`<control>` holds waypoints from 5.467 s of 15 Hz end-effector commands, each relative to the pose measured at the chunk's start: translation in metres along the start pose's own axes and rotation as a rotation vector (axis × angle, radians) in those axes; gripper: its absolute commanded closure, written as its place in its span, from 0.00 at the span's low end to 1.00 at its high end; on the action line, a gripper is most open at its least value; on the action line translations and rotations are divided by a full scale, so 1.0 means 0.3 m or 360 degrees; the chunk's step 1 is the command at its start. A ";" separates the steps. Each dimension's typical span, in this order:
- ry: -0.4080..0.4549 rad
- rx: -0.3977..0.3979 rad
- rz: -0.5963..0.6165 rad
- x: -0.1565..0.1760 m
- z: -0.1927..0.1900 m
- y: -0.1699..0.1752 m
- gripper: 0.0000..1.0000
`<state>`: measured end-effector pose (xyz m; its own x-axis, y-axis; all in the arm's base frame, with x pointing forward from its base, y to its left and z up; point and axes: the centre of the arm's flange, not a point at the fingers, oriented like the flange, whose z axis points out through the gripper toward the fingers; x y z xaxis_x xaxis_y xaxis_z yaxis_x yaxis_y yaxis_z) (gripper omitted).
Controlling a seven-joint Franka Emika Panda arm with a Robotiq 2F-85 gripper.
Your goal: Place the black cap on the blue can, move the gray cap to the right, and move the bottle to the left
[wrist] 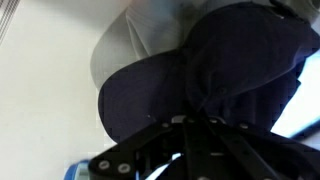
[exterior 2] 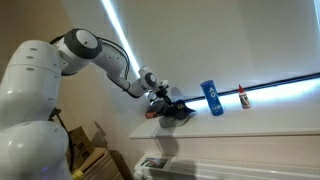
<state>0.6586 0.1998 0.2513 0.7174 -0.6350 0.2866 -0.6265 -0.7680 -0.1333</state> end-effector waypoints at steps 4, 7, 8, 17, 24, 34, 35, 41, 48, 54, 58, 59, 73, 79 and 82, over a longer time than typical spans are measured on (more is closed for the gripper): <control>0.0498 0.0058 -0.0076 0.047 -0.478 0.095 0.99; 0.0700 0.0136 -0.0021 0.082 -0.619 0.132 0.99; 0.0776 0.0160 0.0006 0.095 -0.666 0.146 0.99; 0.0780 0.0198 0.0474 0.245 -0.791 0.408 0.99; 0.0646 0.0397 0.0859 0.318 -0.671 0.592 0.99; 0.0609 0.0358 0.1042 0.360 -0.630 0.628 0.72; 0.0609 0.0358 0.1043 0.360 -0.630 0.628 0.72; 0.0608 0.0358 0.1044 0.360 -0.630 0.628 0.72; 0.0271 0.0379 0.1006 0.347 -0.590 0.654 0.32; 0.0201 0.0306 0.1035 0.233 -0.523 0.573 0.14; 0.0202 0.0302 0.1037 0.237 -0.527 0.569 0.11; 0.0202 0.0302 0.1037 0.237 -0.527 0.569 0.11; -0.0050 0.0210 0.1380 0.065 -0.379 0.025 0.00; 0.0321 0.0244 0.1675 0.148 -0.481 0.223 0.00; 0.0504 0.0142 0.1871 0.226 -0.503 0.408 0.00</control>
<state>0.6296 0.1318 0.3889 -0.2563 -0.9583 0.1264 -0.8381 0.1551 -0.5230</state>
